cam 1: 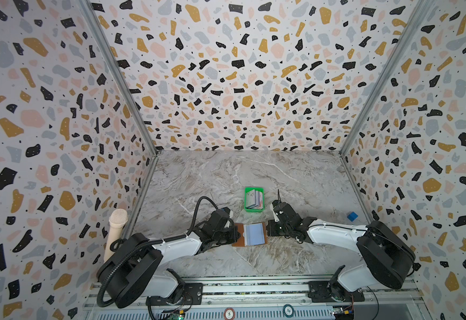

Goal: Put the credit cards into the card holder

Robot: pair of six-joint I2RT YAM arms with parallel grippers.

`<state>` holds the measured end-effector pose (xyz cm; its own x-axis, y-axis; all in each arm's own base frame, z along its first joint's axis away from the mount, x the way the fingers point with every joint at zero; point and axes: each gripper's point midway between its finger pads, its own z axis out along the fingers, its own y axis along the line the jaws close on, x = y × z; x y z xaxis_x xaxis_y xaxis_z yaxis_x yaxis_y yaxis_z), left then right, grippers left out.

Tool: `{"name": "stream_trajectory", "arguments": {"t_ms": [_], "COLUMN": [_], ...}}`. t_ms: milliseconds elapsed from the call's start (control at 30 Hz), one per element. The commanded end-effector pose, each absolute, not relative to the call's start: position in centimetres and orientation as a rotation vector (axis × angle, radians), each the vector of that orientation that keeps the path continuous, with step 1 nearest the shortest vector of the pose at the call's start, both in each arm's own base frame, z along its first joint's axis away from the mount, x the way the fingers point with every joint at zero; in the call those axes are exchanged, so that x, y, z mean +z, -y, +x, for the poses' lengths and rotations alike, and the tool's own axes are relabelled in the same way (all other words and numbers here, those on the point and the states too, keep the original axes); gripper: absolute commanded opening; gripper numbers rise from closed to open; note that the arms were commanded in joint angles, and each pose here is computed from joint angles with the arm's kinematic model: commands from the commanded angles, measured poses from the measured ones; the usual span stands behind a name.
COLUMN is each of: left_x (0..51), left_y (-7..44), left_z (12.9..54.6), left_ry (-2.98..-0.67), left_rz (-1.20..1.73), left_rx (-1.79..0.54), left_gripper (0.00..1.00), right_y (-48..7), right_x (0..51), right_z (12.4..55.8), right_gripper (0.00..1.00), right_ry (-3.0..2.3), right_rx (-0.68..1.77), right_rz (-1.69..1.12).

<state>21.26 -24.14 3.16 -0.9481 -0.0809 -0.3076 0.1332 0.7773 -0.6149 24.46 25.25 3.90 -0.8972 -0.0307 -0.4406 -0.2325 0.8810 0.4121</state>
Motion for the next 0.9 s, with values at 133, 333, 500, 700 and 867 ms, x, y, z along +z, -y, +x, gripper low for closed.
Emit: {"name": "stream_trajectory", "arguments": {"t_ms": [133,333,500,700,867], "left_x": [1.7,1.5,1.8,1.6,1.5], "left_y": [23.7,23.5,23.6,23.5,23.5], "left_z": [20.5,20.3,20.5,20.5,20.4], "left_ry": [-2.686,-2.686,-2.669,-2.672,-2.675], "left_rz": [0.070,0.067,0.071,0.078,0.086], "left_rx": [-0.926,-0.923,-0.928,-0.922,-0.919], "left_gripper": [0.00,0.00,0.00,0.00,0.00], "right_y": [-25.0,-26.2,-30.6,-32.0,-30.9], "right_x": [6.2,11.4,12.8,9.0,6.7], "right_z": [25.5,25.5,23.7,23.3,23.7], "right_gripper": [0.28,0.54,0.65,0.59,0.56], "right_ry": [-2.594,-2.520,-2.540,-2.625,-2.668], "right_rx": [0.606,0.624,0.756,0.703,0.595], "right_rz": [-0.209,-0.376,-0.603,-0.659,-0.644]}}
